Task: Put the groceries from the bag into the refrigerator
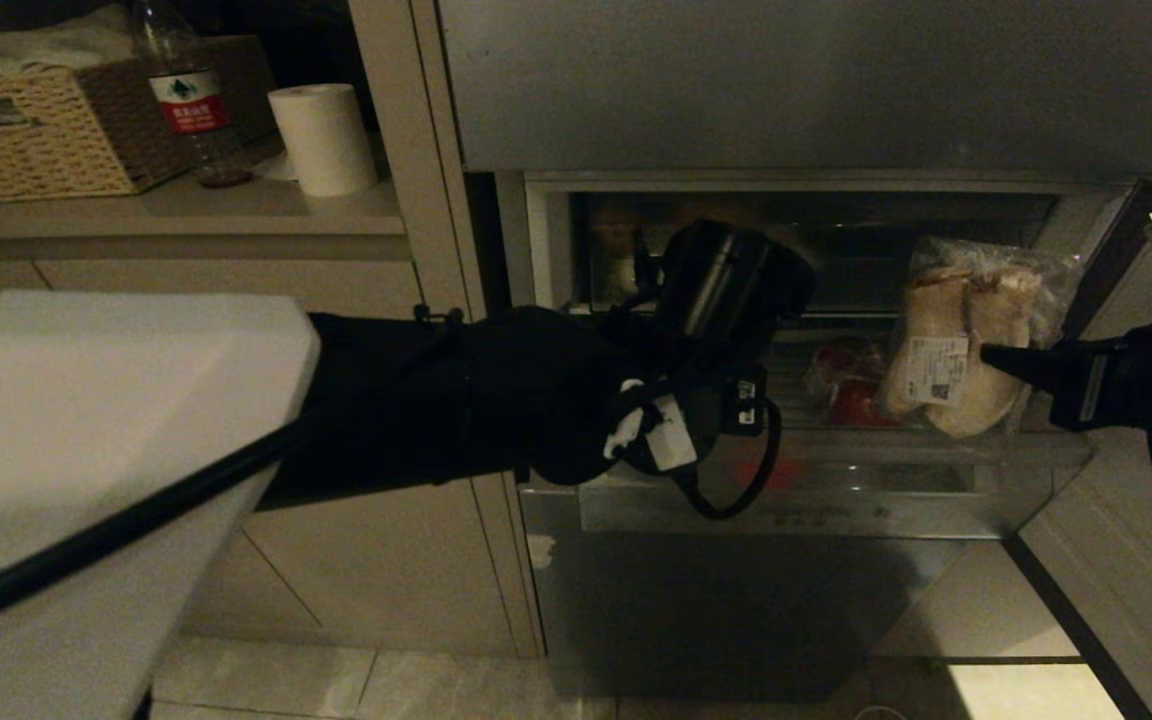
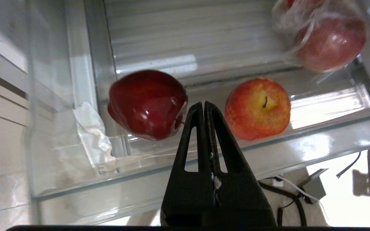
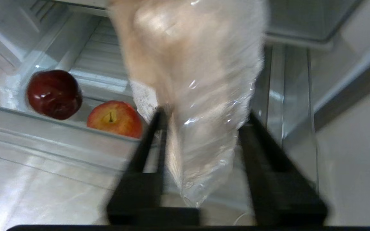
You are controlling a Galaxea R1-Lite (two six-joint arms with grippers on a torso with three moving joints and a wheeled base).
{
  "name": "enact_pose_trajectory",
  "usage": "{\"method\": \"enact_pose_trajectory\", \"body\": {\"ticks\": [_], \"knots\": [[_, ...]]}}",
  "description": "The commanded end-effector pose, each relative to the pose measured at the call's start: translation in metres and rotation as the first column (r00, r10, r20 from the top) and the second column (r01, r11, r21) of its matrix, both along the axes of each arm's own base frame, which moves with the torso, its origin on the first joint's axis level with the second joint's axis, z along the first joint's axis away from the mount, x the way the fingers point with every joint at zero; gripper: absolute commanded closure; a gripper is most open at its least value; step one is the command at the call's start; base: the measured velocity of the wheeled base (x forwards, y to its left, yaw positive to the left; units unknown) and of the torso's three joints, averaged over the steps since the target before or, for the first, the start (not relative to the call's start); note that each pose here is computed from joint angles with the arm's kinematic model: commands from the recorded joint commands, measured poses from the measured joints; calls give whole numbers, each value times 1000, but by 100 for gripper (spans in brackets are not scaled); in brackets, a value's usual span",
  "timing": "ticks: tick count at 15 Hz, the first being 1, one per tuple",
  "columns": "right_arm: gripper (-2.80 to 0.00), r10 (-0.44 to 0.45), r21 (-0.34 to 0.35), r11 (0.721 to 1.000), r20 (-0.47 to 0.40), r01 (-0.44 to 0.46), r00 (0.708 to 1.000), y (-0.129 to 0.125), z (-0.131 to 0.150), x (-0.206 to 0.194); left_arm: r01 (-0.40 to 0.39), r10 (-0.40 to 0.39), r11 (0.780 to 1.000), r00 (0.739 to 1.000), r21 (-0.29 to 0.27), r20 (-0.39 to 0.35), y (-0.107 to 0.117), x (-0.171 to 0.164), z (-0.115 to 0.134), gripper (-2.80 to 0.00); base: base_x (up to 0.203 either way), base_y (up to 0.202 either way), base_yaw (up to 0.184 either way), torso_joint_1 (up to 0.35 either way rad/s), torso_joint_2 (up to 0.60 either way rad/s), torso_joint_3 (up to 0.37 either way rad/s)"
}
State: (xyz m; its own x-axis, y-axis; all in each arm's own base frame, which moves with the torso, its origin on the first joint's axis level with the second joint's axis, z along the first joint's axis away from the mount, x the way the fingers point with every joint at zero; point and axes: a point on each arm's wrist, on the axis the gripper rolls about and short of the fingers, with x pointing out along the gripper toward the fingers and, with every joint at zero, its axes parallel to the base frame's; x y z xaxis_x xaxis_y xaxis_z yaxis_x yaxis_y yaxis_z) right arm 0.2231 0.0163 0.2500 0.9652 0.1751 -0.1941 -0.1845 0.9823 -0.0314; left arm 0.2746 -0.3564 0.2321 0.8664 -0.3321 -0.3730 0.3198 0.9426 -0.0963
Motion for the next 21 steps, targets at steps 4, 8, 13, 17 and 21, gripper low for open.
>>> {"method": "enact_pose_trajectory", "body": {"ticks": [4,8,13,17,21], "knots": [[-280,34,-37,999,25,-34,999,7,-7,18,-13,13,999,1000,-31,28,10,-7,21,0,0,0,0,0,0,0],[-280,76,-36,997,33,-74,997,18,-5,18,-17,18,999,999,-36,33,12,-8,25,0,0,0,0,0,0,0],[-280,134,-38,990,30,-133,990,34,-5,14,-16,17,999,999,-36,33,13,-9,26,0,0,0,0,0,0,0],[-280,-34,-47,998,28,35,999,26,-6,12,-16,17,999,999,-37,34,13,-9,26,0,0,0,0,0,0,0],[-280,-75,-63,995,-39,72,996,23,-24,18,10,-9,999,999,-37,34,6,-18,26,0,0,0,0,0,0,0]]}}
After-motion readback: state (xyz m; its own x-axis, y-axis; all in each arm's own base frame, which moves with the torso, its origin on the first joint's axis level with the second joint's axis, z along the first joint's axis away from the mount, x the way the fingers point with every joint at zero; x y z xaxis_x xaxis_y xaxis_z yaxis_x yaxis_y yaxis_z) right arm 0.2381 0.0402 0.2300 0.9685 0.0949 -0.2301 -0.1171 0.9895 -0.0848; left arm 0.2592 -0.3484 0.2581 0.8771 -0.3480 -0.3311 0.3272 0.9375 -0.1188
